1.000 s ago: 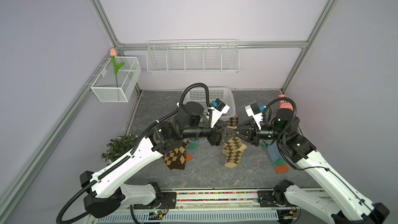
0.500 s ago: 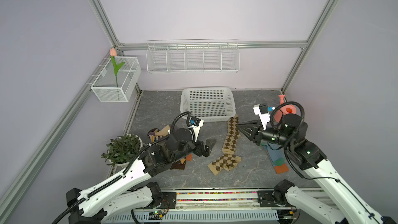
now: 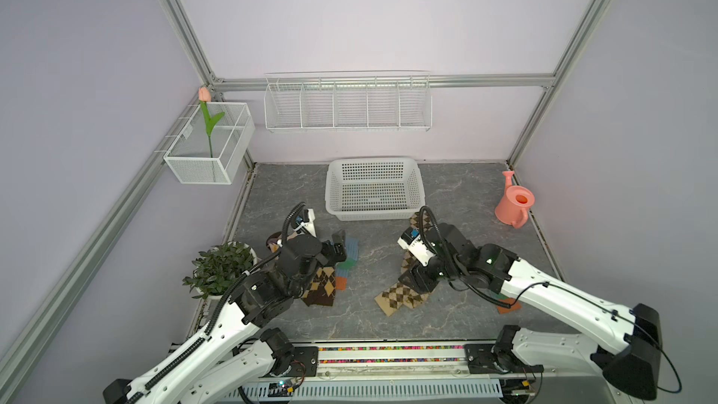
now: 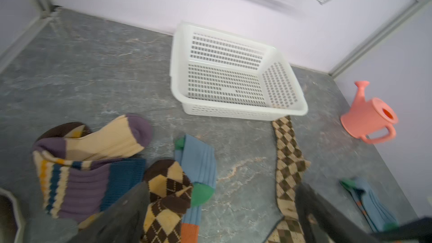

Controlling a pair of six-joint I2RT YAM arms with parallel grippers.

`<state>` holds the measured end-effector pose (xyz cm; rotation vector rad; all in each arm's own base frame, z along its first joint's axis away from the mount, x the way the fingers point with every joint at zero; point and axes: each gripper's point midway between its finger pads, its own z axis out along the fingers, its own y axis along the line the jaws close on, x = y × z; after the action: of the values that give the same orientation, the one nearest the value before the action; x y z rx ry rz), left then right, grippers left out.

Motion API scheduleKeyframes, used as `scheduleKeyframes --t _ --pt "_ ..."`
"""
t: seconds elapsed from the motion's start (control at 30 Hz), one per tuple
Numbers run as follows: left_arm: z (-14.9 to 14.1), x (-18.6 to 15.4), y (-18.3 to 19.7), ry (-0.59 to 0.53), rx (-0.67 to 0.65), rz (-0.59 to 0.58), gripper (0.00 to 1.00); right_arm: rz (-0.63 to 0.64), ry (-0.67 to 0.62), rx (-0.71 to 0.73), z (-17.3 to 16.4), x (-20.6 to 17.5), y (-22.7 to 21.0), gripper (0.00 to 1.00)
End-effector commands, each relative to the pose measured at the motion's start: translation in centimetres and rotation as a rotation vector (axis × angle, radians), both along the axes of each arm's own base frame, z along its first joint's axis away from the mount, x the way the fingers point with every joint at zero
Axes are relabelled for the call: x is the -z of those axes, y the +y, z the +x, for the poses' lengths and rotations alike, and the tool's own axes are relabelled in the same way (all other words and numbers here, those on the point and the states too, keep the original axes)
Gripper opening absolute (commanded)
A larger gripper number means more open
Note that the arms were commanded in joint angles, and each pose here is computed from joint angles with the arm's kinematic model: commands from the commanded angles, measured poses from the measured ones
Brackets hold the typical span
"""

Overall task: Place the socks together as a pair
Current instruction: Flatten out the sock at the center of the board.

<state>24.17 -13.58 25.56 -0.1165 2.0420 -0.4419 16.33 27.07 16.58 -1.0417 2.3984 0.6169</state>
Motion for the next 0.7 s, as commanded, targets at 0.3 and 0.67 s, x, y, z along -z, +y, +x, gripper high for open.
scheduleKeyframes --t 0.3,0.67 --pt "1.6 7.1 2.5 0.184 -0.053 -0.200 0.97 -0.255 -0.086 -0.203 -4.2 7.5 3.2 0.53" --pt "2.0 9.3 3.5 0.220 -0.060 -0.217 0.97 -0.287 0.000 -0.266 -5.6 12.4 5.0 0.51"
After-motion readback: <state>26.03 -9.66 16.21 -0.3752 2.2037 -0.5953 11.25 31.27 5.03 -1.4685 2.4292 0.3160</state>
